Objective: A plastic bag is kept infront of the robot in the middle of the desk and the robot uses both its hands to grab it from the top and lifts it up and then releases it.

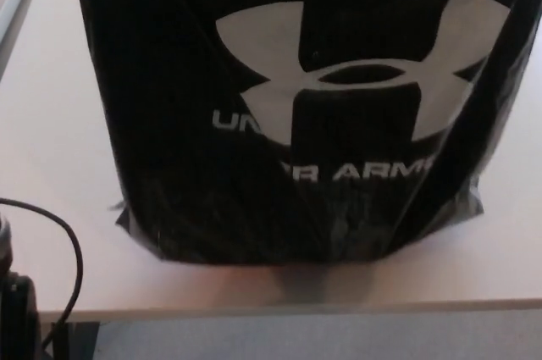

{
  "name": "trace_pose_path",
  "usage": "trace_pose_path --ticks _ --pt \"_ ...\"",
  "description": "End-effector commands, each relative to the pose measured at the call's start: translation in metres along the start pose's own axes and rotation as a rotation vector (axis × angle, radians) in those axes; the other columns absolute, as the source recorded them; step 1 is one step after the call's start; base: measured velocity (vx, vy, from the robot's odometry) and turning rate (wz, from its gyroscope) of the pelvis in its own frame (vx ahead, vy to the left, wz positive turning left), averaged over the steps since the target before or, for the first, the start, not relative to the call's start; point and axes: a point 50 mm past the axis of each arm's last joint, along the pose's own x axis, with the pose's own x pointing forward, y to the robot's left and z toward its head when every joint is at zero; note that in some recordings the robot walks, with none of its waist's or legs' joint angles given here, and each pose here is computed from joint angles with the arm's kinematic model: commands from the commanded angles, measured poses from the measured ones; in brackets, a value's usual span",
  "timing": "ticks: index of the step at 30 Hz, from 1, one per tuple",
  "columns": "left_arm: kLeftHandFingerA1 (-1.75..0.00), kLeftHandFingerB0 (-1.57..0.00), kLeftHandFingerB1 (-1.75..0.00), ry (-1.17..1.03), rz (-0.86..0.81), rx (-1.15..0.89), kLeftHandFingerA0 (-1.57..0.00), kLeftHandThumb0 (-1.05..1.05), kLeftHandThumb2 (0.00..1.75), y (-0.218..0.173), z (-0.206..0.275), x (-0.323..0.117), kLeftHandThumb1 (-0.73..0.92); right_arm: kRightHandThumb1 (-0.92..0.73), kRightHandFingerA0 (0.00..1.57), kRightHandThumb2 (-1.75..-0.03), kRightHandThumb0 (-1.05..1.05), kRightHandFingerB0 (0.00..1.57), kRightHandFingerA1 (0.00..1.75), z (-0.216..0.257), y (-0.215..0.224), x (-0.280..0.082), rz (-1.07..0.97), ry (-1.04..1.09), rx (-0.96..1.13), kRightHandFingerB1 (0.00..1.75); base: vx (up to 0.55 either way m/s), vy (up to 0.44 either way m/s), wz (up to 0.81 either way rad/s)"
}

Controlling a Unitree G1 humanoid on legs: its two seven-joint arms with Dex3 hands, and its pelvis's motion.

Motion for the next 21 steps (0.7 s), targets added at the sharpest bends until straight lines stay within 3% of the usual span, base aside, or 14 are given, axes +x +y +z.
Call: trace_pose_path --ticks 1,2,3,7,8,10,11,12,13,17,18,21 --pt "-1.75 -0.75 -1.75 -0.102 0.064 0.008 -0.98 -0.21 0.66 0.002 0.016 0.000 0.48 -0.46 1.20 -0.85 -0.41 1.02 1.44 -0.004 0.001 -0.011 -0.019 0.042 -0.037 1.35 0.00 0.000 0.00" --pt "-1.75 -0.75 -1.75 -0.108 0.067 0.013 -0.98 -0.21 0.66 0.002 0.016 0.000 0.48 -0.46 1.20 -0.85 -0.41 1.02 1.44 -0.006 0.002 -0.014 -0.016 0.046 -0.073 1.35 0.00 0.000 0.00" --pt "-1.75 -0.77 -1.75 -0.113 0.067 0.016 -1.00 -0.22 0.67 0.001 0.016 0.000 0.48 -0.66 0.89 -0.59 -0.35 0.70 1.75 -0.007 0.002 -0.016 -0.013 0.050 -0.082 1.75 0.00 0.000 0.00" --pt "-1.75 -0.75 -1.75 -0.111 0.078 0.024 -0.98 -0.18 0.68 0.000 0.016 -0.001 0.46 -0.65 0.91 -0.59 -0.35 0.71 1.75 -0.013 0.002 -0.023 0.000 0.068 -0.118 1.75 0.00 0.000 0.00" --pt "-1.75 -0.77 -1.75 -0.105 0.088 0.051 -1.00 -0.15 0.77 0.000 0.013 -0.001 0.44 -0.47 1.23 -0.85 -0.36 1.00 1.45 -0.018 0.004 -0.027 0.026 0.113 -0.018 1.33 0.00 0.000 0.00" --pt "-1.75 -0.76 -1.75 -0.091 0.087 0.046 -1.00 -0.12 0.83 0.001 0.010 0.000 0.43 -0.47 1.24 -0.84 -0.35 0.99 1.45 -0.020 0.003 -0.029 0.023 0.140 -0.027 1.31 0.00 0.000 0.00" --pt "-1.45 -1.10 -1.36 -0.084 0.086 0.050 -1.29 -0.23 0.93 0.002 0.008 0.000 0.36 -0.47 1.23 -0.84 -0.35 0.99 1.44 -0.021 0.003 -0.028 0.025 0.142 -0.028 1.31 0.00 0.000 0.00" --pt "-1.45 -1.10 -1.36 -0.079 0.087 0.057 -1.29 -0.23 0.93 0.003 0.007 0.001 0.36 -0.47 1.23 -0.84 -0.35 0.99 1.44 -0.022 0.003 -0.028 0.027 0.142 -0.030 1.31 0.00 0.000 0.00" --pt "-1.75 -0.77 -1.75 -0.059 0.089 0.066 -1.00 -0.18 0.83 0.003 0.004 0.001 0.42 -0.46 1.22 -0.84 -0.36 0.99 1.44 -0.023 0.003 -0.028 0.026 0.151 -0.035 1.32 0.00 0.000 0.00" --pt "-1.75 -0.73 -1.75 -0.011 0.076 0.041 -0.97 -0.11 0.83 0.003 -0.005 0.001 0.41 -0.46 1.21 -0.84 -0.36 1.01 1.43 -0.033 0.004 -0.026 0.038 0.192 -0.046 1.32 0.00 0.000 0.00" --pt "-1.75 -0.75 -1.75 -0.002 0.080 0.031 -1.00 -0.12 0.87 0.003 -0.010 0.003 0.38 -0.67 0.87 -0.58 -0.26 0.67 1.75 -0.035 0.004 -0.026 0.044 0.195 -0.062 1.75 0.00 0.000 0.00" --pt "-1.75 -0.72 -1.75 0.034 0.102 0.049 -0.98 -0.07 0.77 0.004 -0.025 0.007 0.45 -0.68 0.88 -0.58 -0.24 0.66 1.75 -0.046 0.003 -0.022 0.061 0.213 -0.116 1.75 0.00 0.000 0.00"
